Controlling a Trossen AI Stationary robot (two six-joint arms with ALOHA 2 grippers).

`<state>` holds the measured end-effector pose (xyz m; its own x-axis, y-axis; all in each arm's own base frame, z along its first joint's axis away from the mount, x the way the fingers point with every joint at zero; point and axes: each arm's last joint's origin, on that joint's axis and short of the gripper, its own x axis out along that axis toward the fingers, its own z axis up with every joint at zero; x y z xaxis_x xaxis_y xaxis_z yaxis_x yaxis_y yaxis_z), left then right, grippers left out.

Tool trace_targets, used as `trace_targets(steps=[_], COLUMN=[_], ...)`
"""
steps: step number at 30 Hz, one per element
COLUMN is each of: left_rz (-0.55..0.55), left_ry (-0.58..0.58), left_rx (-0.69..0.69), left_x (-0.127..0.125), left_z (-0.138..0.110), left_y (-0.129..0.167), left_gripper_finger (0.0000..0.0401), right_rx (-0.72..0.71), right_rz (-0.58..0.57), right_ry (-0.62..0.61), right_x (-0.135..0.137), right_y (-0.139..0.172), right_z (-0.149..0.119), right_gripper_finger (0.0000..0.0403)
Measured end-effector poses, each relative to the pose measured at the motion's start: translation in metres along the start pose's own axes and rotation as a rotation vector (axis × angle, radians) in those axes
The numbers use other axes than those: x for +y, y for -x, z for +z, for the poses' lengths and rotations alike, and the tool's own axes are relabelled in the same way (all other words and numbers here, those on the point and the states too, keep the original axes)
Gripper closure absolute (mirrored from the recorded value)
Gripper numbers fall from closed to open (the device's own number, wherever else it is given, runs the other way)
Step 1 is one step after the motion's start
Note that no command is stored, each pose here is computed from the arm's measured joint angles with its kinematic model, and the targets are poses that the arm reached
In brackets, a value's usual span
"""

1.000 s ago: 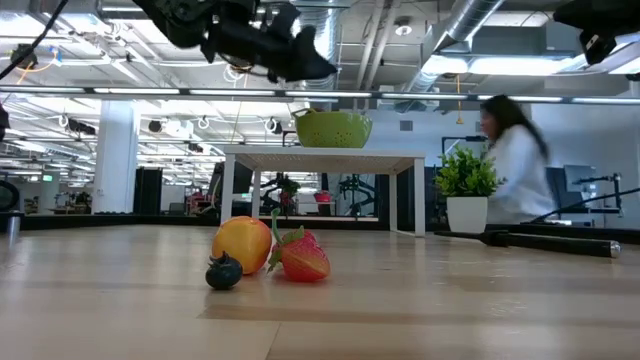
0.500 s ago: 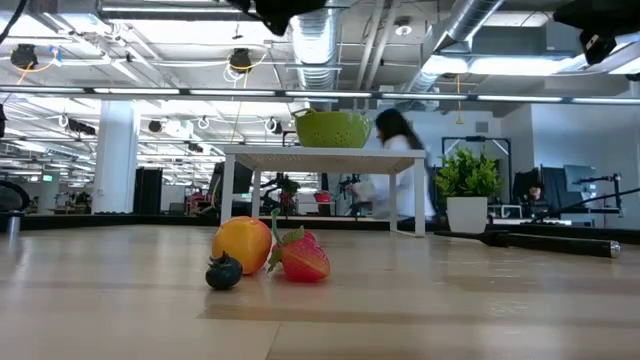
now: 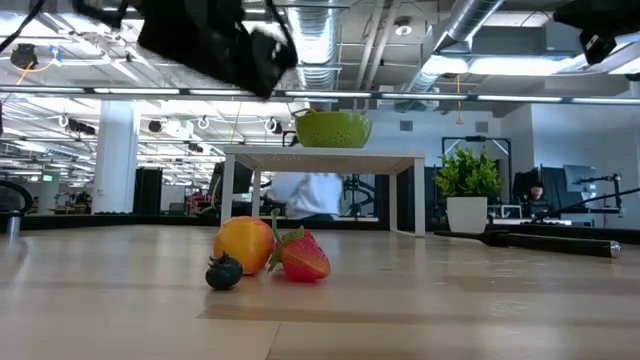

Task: Pick & Place Fruit
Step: Put the black blueberry into the green strainer bowl

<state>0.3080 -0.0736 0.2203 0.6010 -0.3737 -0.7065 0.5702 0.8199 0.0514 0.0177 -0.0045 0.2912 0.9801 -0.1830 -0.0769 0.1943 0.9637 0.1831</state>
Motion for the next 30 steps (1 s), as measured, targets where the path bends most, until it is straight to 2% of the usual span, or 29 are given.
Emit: trace_targets(steps=[7,13,22,30], left_rz=[-0.088,-0.137,-0.116,-0.171], left_ry=[-0.019,-0.052,-0.078,-0.049], left_rx=[0.167,0.191,0.159,0.160], left_x=[-0.004,-0.003,0.006,0.009], left_z=[-0.026,-0.038,-0.043,-0.052], left_y=[-0.049,-0.071,-0.085,-0.094], left_gripper_finger=[0.0242,0.0249,0.0254,0.0255], right_rx=[0.001,0.001,0.001,0.002], right_rz=[0.001,0.000,0.000,0.000], right_ry=[0.000,0.000,0.000,0.001], right_x=[0.000,0.000,0.000,0.000], right_y=[0.000,0.000,0.000,0.000], right_z=[0.000,0.000,0.000,0.000], right_gripper_finger=[0.0386,0.0386,0.0386,0.0386])
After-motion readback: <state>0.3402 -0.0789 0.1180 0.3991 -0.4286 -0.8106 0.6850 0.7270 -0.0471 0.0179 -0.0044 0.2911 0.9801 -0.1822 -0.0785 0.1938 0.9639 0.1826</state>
